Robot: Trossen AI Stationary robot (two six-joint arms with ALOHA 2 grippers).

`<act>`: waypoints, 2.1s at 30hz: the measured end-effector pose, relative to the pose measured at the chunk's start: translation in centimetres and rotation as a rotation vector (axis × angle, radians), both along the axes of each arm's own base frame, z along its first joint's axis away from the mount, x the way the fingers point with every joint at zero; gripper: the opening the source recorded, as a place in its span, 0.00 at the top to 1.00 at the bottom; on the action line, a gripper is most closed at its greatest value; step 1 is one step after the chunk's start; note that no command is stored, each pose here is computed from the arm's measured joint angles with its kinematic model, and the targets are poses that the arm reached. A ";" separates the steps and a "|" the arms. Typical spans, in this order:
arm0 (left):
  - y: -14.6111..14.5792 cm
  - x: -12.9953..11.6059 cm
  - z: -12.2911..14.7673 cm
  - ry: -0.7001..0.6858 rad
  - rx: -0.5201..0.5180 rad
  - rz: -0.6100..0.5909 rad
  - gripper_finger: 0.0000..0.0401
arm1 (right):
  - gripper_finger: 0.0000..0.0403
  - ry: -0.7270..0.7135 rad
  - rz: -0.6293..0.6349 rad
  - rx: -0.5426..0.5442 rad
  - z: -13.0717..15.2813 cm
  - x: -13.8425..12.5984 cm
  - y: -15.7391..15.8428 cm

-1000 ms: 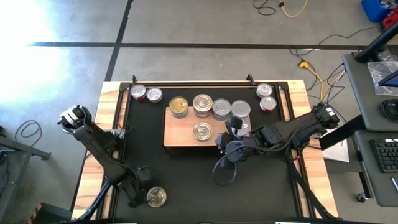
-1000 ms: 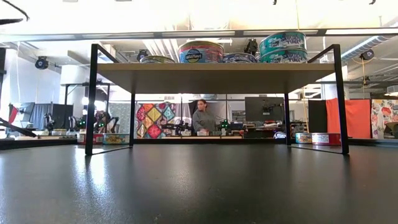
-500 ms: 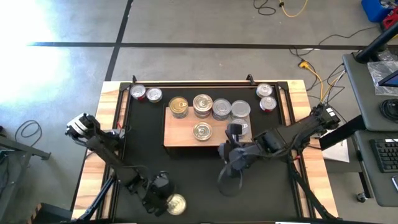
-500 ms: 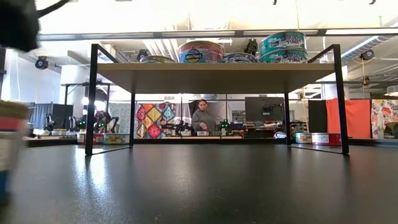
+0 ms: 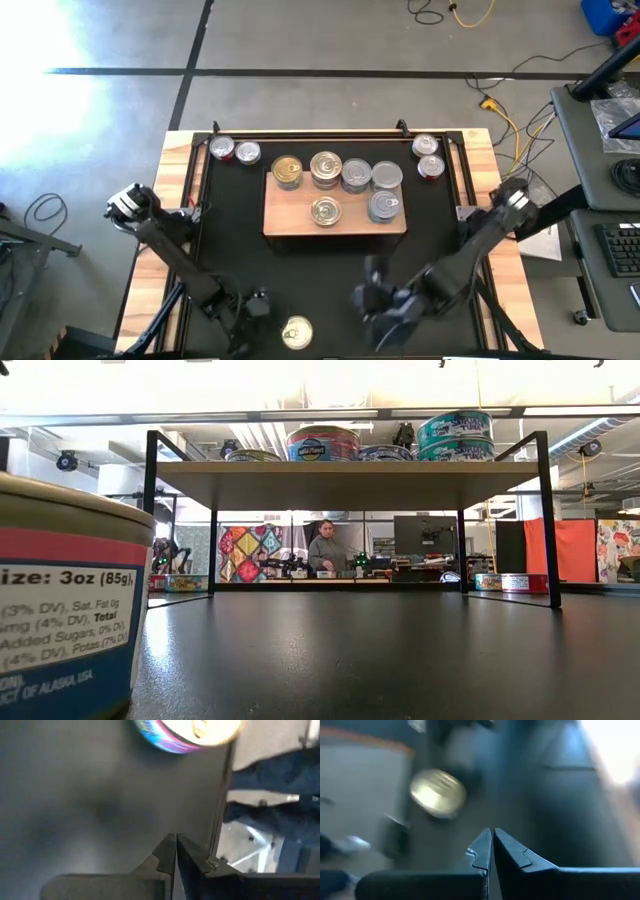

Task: Stack canned seafood by type on shelf
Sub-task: Stack the blue pink tuna can on top of the blue pink tuna can on the shelf

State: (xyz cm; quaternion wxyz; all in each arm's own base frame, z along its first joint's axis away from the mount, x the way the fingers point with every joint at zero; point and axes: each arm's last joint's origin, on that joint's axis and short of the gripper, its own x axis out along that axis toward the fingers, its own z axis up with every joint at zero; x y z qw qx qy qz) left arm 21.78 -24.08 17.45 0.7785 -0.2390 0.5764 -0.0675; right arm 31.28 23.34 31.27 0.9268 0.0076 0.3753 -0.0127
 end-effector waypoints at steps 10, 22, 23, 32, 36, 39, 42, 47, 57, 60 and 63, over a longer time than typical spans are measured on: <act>-3.7 2.2 -5.3 -0.212 -0.049 -0.108 1.00 | 0.97 -0.057 -0.062 0.280 -8.3 7.5 6.6; -6.0 2.7 -4.9 -0.250 0.106 -0.165 1.00 | 0.97 0.109 -0.151 0.244 -13.8 11.9 8.5; -6.0 2.5 -4.7 -0.241 0.125 -0.169 1.00 | 0.97 0.138 -0.159 0.217 -13.8 11.8 8.3; -6.9 1.5 -3.1 -0.141 0.233 -0.196 1.00 | 0.97 0.214 -0.104 0.169 -13.9 12.8 6.7; -7.1 1.5 -1.8 -0.099 0.273 -0.191 1.00 | 0.97 0.268 -0.060 0.100 -13.7 12.2 6.4; -6.8 1.4 -1.4 -0.077 0.306 -0.107 1.00 | 0.97 0.366 -0.072 0.014 -13.9 11.7 5.1; -6.8 1.5 -1.4 -0.104 0.318 -0.019 1.00 | 0.97 0.408 -0.091 -0.005 -13.9 11.8 4.2; -6.9 1.1 -1.7 -0.095 0.297 0.038 1.00 | 0.97 0.236 0.023 0.131 -12.7 13.3 5.8; -8.3 -2.2 -2.6 -0.094 0.308 -0.008 1.00 | 0.97 0.194 0.018 0.165 -13.2 14.5 4.8; -8.5 -3.0 -2.8 -0.085 0.308 -0.009 1.00 | 0.97 0.157 0.024 0.194 -13.3 15.0 4.8; -8.7 -3.7 -3.1 -0.079 0.309 -0.001 1.00 | 0.97 0.142 0.042 0.233 -13.4 15.4 4.6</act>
